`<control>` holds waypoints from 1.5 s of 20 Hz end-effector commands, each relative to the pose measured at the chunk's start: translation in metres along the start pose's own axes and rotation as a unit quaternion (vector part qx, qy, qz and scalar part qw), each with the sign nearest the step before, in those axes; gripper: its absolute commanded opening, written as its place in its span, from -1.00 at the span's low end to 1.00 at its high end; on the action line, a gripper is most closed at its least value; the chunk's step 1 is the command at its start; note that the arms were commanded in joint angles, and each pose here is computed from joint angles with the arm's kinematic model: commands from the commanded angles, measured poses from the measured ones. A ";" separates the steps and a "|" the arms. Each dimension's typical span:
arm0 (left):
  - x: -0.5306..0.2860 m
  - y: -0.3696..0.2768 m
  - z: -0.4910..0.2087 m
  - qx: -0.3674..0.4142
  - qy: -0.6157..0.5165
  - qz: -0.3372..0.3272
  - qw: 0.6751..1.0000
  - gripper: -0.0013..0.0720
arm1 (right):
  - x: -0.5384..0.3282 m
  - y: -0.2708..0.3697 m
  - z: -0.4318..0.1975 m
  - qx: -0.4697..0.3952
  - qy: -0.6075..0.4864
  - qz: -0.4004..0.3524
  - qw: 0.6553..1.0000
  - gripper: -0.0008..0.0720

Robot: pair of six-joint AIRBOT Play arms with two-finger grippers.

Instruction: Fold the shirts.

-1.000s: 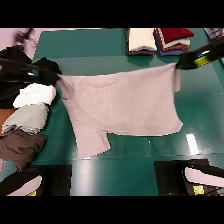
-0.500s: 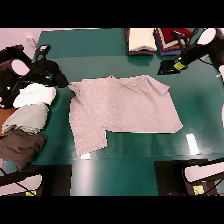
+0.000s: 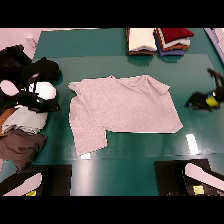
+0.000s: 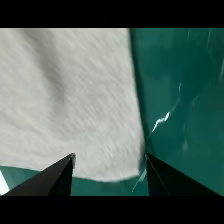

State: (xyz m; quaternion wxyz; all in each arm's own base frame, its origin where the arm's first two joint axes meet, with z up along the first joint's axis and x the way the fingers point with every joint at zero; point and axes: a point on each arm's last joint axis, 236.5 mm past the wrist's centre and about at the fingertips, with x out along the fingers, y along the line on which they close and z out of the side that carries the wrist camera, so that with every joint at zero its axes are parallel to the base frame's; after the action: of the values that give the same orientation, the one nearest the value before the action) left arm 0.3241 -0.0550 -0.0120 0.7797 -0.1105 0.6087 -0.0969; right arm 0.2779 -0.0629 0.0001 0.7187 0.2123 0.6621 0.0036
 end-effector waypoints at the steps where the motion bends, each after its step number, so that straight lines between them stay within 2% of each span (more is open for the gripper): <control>1: 0.015 0.003 -0.033 -0.020 0.031 -0.008 0.999 0.45 | 0.032 -0.035 -0.061 0.083 0.027 0.014 0.996 0.43; 6: 0.018 -0.002 -0.026 -0.030 0.012 -0.019 0.999 0.45 | 0.078 -0.009 -0.077 0.085 0.056 0.066 0.993 0.41; 7: 0.018 -0.002 -0.026 -0.030 0.012 -0.019 0.999 0.45 | 0.085 -0.005 -0.076 0.075 0.060 0.065 0.993 0.29; 9: 0.019 -0.003 -0.026 -0.029 0.012 -0.020 0.999 0.45 | 0.091 0.002 -0.068 0.048 0.059 0.057 0.996 -0.19; 10: 0.019 -0.006 -0.025 -0.028 0.011 -0.024 0.999 0.45 | 0.090 0.006 -0.065 0.029 0.058 0.049 0.997 -0.64; 11: 0.021 -0.010 -0.025 -0.025 0.010 -0.028 0.999 0.45 | 0.088 0.011 -0.060 0.015 0.054 0.046 0.997 -0.92; 15: 0.045 -0.032 -0.025 -0.001 -0.018 -0.035 0.999 0.45 | 0.071 0.031 -0.043 -0.033 0.020 0.041 0.998 -0.94; 18: 0.067 -0.030 -0.035 -0.017 0.012 -0.031 0.999 0.45 | 0.063 0.038 -0.038 -0.047 0.008 0.041 0.998 -0.94; 24: 0.077 -0.050 -0.043 -0.047 0.039 -0.080 0.995 0.45 | 0.063 0.039 -0.041 -0.045 0.014 0.044 0.998 -0.94; 25: 0.076 -0.051 -0.045 -0.047 0.043 -0.081 0.995 0.36 | 0.063 0.040 -0.041 -0.045 0.014 0.045 0.998 -0.94; 26: 0.076 -0.051 -0.046 -0.047 0.044 -0.081 0.995 -0.05 | 0.063 0.041 -0.040 -0.043 0.013 0.048 0.998 -0.94; 27: 0.076 -0.051 -0.045 -0.047 0.043 -0.081 0.995 -0.58 | 0.063 0.044 -0.040 -0.041 0.012 0.054 0.998 -0.94; 28: 0.073 -0.052 -0.041 -0.045 0.038 -0.082 0.995 -0.90 | 0.062 0.048 -0.039 -0.039 0.009 0.061 0.997 -0.94; 30: 0.051 -0.062 -0.018 -0.027 0.002 -0.090 0.996 -0.90 | 0.051 0.057 -0.030 -0.044 -0.002 0.074 0.996 -0.94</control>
State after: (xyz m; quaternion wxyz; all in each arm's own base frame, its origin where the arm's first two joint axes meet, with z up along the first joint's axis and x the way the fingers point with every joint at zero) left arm 0.3056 -0.1270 -0.0674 0.7473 -0.1862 0.6226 -0.1388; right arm 0.2634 0.0068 -0.0433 0.7213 0.2180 0.6532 0.0741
